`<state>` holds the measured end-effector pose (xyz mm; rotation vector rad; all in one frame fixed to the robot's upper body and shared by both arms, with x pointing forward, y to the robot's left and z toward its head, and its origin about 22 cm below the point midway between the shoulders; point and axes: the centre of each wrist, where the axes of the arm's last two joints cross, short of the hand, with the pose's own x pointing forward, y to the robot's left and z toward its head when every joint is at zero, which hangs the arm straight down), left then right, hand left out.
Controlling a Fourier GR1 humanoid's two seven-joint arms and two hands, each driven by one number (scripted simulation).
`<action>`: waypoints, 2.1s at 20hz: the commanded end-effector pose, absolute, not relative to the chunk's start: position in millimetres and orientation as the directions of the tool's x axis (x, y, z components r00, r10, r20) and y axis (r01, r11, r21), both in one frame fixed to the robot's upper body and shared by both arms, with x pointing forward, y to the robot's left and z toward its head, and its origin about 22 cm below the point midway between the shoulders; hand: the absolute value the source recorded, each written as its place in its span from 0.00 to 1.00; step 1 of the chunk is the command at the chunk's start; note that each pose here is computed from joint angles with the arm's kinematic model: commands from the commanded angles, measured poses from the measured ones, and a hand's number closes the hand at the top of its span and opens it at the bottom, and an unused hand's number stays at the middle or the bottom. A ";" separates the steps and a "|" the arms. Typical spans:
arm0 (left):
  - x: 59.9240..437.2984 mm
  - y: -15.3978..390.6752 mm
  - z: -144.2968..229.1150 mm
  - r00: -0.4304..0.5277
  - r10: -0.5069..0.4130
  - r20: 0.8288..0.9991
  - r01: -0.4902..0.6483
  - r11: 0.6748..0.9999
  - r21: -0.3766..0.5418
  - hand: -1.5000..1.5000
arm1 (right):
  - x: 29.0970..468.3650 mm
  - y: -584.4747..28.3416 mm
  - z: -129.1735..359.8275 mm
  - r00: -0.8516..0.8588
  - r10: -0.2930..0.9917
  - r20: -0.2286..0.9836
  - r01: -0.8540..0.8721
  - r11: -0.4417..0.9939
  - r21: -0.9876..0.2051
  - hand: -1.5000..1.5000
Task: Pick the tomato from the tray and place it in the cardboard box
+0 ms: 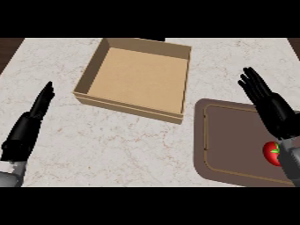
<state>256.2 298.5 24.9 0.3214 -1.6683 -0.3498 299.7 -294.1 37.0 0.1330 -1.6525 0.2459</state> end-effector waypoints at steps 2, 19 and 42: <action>263.1 287.8 29.1 -0.122 -0.388 0.914 0.019 0.920 0.393 0.50 | 278.0 -294.1 17.0 0.025 0.088 0.996 -0.031 0.996 -0.087 0.00; 271.6 224.9 32.1 -0.070 -0.258 0.964 0.250 0.931 0.267 0.50 | 173.6 -367.8 5.3 0.332 0.857 0.395 0.182 0.353 -0.918 0.00; 291.1 185.2 53.8 -0.095 -0.244 0.965 0.291 0.920 0.261 0.50 | 191.7 -262.8 134.9 0.581 0.727 0.366 -0.089 0.504 -0.859 0.00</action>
